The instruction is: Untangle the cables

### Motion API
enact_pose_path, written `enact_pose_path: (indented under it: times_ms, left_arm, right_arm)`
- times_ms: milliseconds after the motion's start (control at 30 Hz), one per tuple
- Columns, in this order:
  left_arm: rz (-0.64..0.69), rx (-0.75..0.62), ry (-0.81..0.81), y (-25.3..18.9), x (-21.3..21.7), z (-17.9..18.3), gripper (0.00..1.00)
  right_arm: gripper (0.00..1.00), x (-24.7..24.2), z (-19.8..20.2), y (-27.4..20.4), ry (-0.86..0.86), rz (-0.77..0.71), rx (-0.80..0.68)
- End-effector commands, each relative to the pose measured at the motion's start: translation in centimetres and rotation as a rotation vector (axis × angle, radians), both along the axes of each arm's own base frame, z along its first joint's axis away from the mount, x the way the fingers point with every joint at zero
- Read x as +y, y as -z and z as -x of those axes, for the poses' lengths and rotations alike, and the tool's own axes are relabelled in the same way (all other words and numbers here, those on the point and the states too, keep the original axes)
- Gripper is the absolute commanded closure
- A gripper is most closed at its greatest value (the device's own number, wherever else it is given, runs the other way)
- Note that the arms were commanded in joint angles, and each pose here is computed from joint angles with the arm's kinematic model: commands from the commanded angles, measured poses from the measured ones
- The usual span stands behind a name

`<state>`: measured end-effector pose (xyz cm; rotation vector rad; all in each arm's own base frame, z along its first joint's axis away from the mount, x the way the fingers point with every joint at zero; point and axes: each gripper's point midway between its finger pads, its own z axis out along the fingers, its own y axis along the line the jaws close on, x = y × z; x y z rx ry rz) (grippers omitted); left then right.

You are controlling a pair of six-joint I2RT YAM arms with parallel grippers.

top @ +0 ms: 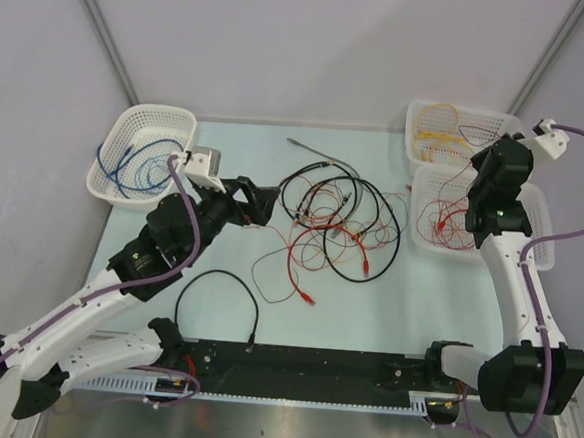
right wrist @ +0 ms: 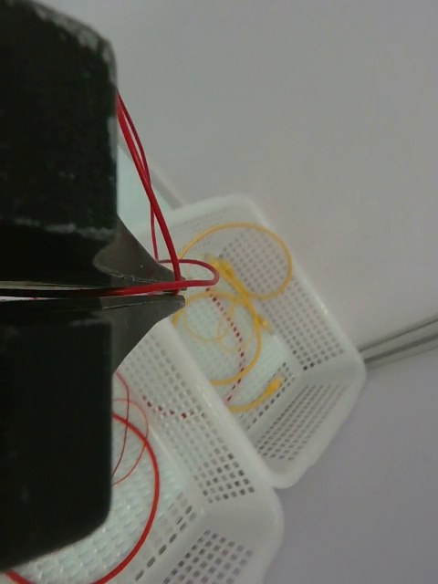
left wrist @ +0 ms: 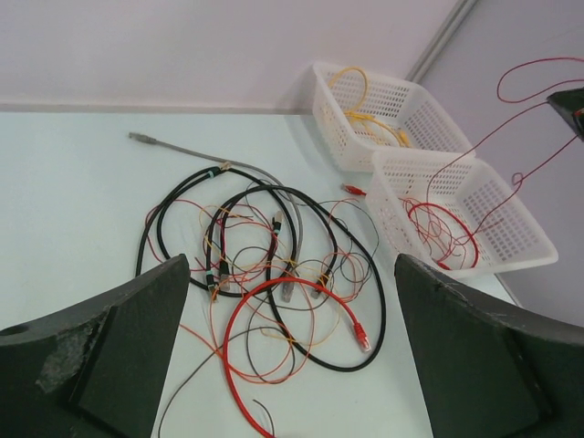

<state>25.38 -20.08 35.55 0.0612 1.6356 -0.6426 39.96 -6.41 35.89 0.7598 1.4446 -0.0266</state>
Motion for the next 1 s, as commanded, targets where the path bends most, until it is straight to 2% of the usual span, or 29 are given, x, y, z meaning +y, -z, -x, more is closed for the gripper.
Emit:
enact_pose_path:
  times_ms: [0, 333, 367, 433, 467, 567, 600, 633, 667, 800, 933, 967]
  left_arm:
    - [0.033, 0.01, -0.018, 0.6, 0.4, 0.1, 0.0]
    - [0.03, 0.016, -0.028, 2.4, 0.9, 0.4, 0.0]
    - [0.031, 0.02, -0.023, 2.5, 0.8, 0.3, 0.0]
    - [0.034, 0.025, -0.01, 2.5, 0.4, 0.4, 0.0]
    - [0.037, 0.031, -0.007, 2.5, 0.3, 0.3, 0.0]
    - [0.047, 0.042, 0.003, 2.4, 0.0, 0.4, 0.0]
    - [0.052, 0.043, 0.004, 2.4, 0.0, 0.4, 0.01]
    - [0.058, 0.044, 0.009, 2.3, -0.2, 0.5, 0.0]
    - [0.065, 0.047, 0.01, 2.3, -0.2, 0.5, 0.0]
    - [0.062, 0.061, 0.017, 2.5, -0.2, 0.7, 0.0]
    - [0.037, 0.09, 0.009, 3.2, 0.0, 0.8, 0.0]
    - [0.026, 0.117, 0.002, 3.8, 0.1, 0.8, 0.0]
  right_arm:
    - [1.0, -3.0, -0.5, 3.5, 0.106, -0.023, 0.059]
    - [1.0, -4.4, -1.4, 9.2, 0.137, -0.035, 0.206]
    - [0.79, -4.3, -1.3, 9.0, 0.134, -0.042, 0.199]
    - [0.58, -3.6, -0.8, 8.0, 0.126, -0.069, 0.158]
    - [0.39, -3.5, -0.5, 7.3, 0.13, -0.074, 0.138]
    - [0.18, -2.1, 0.6, 4.9, 0.122, -0.093, 0.062]
    - [0.13, -1.9, 1.2, 3.9, 0.12, -0.099, 0.033]
    - [0.04, -1.5, 1.4, 3.4, 0.113, -0.111, 0.016]
    - [0.0, -0.4, 1.4, 2.9, 0.082, -0.114, 0.003]
    - [0.0, 3.7, 2.9, -1.1, -0.055, -0.132, -0.111]
    - [0.0, 12.6, 4.0, -2.1, -0.34, -0.116, -0.112]
    - [0.0, 16.6, 5.0, -1.4, -0.453, -0.088, -0.071]
